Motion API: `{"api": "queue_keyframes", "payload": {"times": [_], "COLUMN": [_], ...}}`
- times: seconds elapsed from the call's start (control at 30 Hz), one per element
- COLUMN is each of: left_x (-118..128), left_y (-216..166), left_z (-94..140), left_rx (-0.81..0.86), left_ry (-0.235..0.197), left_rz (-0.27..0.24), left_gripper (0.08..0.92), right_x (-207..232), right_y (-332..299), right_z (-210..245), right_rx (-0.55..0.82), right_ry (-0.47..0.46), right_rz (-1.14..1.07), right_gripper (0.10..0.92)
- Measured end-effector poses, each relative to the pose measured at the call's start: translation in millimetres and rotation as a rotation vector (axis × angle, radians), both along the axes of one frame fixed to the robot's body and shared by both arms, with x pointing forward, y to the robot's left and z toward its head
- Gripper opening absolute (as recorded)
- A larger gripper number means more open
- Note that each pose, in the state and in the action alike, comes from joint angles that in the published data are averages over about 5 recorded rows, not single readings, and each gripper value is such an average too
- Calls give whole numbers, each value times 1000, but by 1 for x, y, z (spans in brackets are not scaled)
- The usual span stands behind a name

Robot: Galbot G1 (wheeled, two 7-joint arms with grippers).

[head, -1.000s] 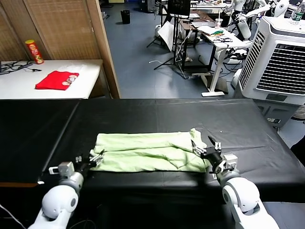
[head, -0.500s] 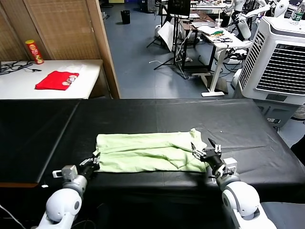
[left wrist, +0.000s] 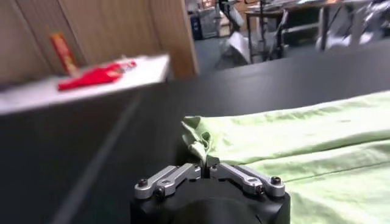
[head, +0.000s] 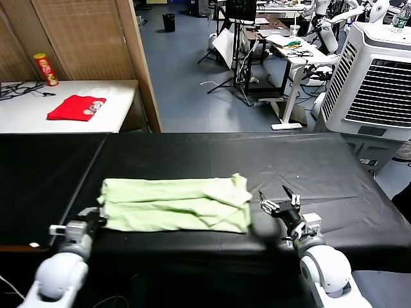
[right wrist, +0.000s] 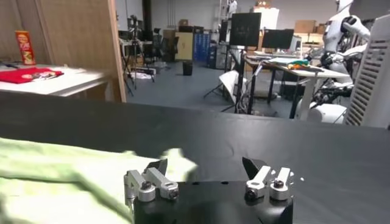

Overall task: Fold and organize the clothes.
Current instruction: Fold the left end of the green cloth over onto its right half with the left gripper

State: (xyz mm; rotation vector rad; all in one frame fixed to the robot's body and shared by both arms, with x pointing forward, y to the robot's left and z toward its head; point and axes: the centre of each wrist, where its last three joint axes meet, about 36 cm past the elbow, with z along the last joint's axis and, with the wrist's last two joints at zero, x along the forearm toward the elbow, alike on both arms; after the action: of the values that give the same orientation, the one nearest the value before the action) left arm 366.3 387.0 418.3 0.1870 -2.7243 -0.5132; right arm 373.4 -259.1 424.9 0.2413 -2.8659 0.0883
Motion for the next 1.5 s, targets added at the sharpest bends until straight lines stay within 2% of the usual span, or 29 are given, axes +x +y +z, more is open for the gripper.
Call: {"api": "queue_keyframes", "payload": {"times": [0.13, 0.3, 0.53, 0.77, 1.07, 1.37, 1.43, 1.5], "left_x": [6, 2, -10, -9, 7, 12, 13, 14], "left_y": [18, -8, -94, -169, -233, -255, -258, -261], "left_z": [20, 30, 38, 44, 47, 39, 37, 35], "left_rx": [75, 19, -236, -517, -671, -693, -697, -705], "left_ry": [-17, -10, 30, 80, 91, 72, 65, 63], "left_rz": [13, -6, -86, -198, -301, -314, -313, -308], "left_gripper": [156, 156, 156, 156, 156, 164, 203, 289], "right_x": [-4, -11, -21, -31, -31, -25, -24, -23], "right_y": [4, 4, -4, -12, -7, -2, -1, 0], "right_z": [-2, -4, -9, -13, -19, -22, -22, -22], "right_rx": [-1, -6, -19, -34, -42, -38, -37, -34], "right_ry": [4, 6, 16, 33, 42, 45, 44, 39], "right_rz": [-2, -20, -61, -102, -109, -90, -83, -69], "right_gripper": [798, 798, 798, 798, 798, 798, 798, 798]}}
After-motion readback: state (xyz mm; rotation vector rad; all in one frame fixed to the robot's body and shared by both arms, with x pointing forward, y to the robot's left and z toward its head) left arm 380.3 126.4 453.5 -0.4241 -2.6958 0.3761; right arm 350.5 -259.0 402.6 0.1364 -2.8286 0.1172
